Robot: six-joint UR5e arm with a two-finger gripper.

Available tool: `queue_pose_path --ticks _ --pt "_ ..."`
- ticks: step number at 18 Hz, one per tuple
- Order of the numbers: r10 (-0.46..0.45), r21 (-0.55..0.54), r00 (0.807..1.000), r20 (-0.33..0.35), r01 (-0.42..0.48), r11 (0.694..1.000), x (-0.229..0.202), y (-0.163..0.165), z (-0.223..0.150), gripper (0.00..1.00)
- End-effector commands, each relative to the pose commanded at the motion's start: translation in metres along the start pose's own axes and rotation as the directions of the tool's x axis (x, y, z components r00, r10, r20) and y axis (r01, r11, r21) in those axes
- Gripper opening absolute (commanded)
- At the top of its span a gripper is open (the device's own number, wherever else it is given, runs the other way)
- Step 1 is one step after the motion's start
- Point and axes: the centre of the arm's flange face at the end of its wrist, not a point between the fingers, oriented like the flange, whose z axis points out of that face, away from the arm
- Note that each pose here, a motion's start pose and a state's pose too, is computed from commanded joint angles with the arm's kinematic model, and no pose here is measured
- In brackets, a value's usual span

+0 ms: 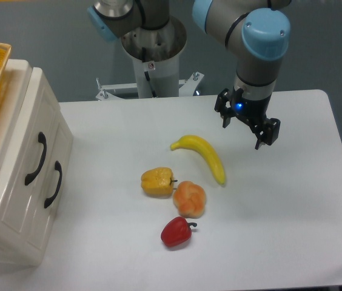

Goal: Slide the top white drawer open
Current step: 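Move the gripper over the fruit toward the cabinet's top drawer handle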

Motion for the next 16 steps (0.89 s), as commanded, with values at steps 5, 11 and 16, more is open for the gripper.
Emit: queue_pose_path --ticks 5,11,16 --pt "0.033 -0.048 0.999 -0.004 -0.033 0.998 0.010 -0.016 0.005 1.00" --pt "-0.033 -0.052 0.999 -0.043 0.031 0.998 0.026 -0.029 0.026 1.00" --pt "-0.087 -0.054 0.995 -0.045 0.084 0.995 0.046 -0.056 0.027 1.00"
